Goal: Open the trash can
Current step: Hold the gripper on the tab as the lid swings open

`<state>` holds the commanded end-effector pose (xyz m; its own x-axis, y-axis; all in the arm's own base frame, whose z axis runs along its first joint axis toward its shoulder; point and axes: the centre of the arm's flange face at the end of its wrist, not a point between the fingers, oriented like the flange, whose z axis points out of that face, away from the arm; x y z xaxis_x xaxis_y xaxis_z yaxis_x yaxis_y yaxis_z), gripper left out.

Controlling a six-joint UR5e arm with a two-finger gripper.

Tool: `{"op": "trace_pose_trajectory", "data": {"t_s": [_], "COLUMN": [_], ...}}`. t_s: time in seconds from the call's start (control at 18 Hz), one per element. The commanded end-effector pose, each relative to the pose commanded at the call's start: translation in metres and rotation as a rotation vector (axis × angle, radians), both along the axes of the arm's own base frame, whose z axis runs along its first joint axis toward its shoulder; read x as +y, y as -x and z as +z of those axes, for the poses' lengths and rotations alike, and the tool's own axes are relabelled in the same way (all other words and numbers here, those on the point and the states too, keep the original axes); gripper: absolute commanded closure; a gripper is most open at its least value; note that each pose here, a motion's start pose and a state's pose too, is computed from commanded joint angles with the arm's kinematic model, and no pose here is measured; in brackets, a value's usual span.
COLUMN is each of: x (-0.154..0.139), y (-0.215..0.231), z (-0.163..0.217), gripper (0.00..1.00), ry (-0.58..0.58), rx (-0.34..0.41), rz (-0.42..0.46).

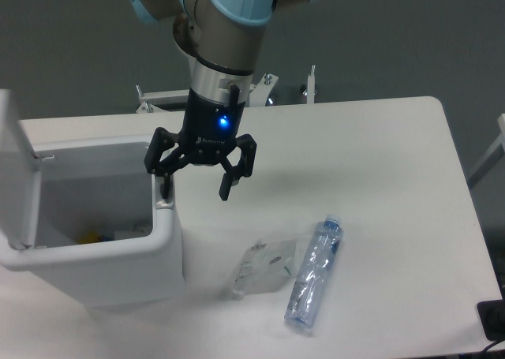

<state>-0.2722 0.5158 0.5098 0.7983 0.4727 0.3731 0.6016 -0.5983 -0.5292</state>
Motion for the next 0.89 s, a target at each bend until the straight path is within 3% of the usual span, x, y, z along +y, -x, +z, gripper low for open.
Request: {"op": "trace_pose_trajectory", "data": {"t_s": [0.17,0.39,0.72,0.89], "x": [-0.023,-0.06,-0.121,-0.137], "y": [0.043,0.113,0.168,0.171], "z": [0.04,0.057,0.032,0.01], "gripper": [0.0,0.0,0.0,0.0], "ry": [-0.059,-0.054,0.138,0.355], "rx": [0.063,0.145,0.385,0.497], "rz": [0.08,0.192,0.048,-0.071]}}
